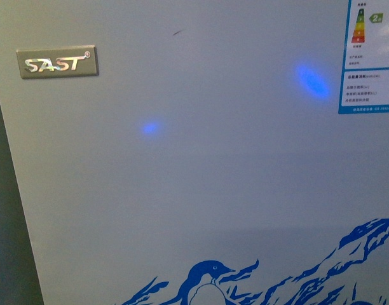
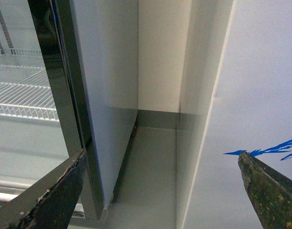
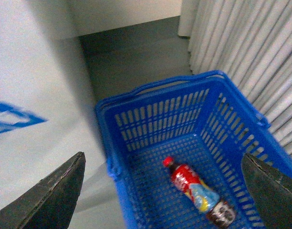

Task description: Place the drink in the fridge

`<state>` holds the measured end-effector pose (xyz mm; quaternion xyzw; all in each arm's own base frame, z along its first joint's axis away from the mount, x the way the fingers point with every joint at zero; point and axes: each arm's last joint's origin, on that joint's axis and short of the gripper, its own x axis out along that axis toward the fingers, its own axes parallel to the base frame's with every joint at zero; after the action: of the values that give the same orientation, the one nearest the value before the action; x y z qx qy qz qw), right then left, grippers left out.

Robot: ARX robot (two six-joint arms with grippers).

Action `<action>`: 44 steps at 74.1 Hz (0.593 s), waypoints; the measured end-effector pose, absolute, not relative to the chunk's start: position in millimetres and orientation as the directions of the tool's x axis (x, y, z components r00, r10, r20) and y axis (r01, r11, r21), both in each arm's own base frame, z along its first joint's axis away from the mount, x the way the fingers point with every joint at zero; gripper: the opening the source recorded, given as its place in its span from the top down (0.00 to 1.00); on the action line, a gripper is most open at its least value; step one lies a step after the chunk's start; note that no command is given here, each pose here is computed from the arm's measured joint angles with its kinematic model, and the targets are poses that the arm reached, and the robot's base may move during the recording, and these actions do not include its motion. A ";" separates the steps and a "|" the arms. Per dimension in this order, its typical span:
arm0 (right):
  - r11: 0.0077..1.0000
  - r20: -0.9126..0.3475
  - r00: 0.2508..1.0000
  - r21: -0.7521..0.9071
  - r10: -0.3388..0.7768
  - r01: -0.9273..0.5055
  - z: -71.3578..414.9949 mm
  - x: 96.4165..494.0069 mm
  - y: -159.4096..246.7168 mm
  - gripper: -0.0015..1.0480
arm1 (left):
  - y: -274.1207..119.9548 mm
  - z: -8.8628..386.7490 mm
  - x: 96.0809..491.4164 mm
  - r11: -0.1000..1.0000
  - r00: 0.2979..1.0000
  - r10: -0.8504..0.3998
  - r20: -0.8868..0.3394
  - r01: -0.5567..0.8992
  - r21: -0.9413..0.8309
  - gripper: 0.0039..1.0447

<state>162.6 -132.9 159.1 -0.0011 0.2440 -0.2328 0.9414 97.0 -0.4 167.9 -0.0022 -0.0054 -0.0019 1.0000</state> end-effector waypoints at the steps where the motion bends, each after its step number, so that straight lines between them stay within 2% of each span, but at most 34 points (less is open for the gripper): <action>1: 0.893 -0.467 0.768 -0.123 -0.438 0.434 156.9 163.9 -136.9 0.07 | -0.4 167.9 97.0 1.000 1.000 -0.004 0.011 0.004 -0.004 0.08; 11: 0.926 -0.615 0.694 -0.203 -0.374 0.319 106.5 176.4 -176.1 0.07 | -0.4 167.9 97.0 1.000 1.000 -0.004 0.011 0.004 -0.005 0.08; 28: 0.962 -0.764 0.585 -0.239 -0.271 0.133 28.7 189.4 -214.8 0.07 | -0.4 167.9 97.0 1.000 1.000 -0.004 0.011 0.004 -0.004 0.08; 44: 0.968 -0.824 0.509 -0.230 -0.250 0.103 -36.0 207.4 -245.0 0.07 | -0.4 167.9 97.0 1.000 1.000 -0.004 0.011 0.004 -0.004 0.08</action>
<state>207.4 -245.0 -36.0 -0.0759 0.4851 -0.1019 0.8652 97.0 -0.4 167.9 -0.0022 -0.0054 -0.0019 1.0000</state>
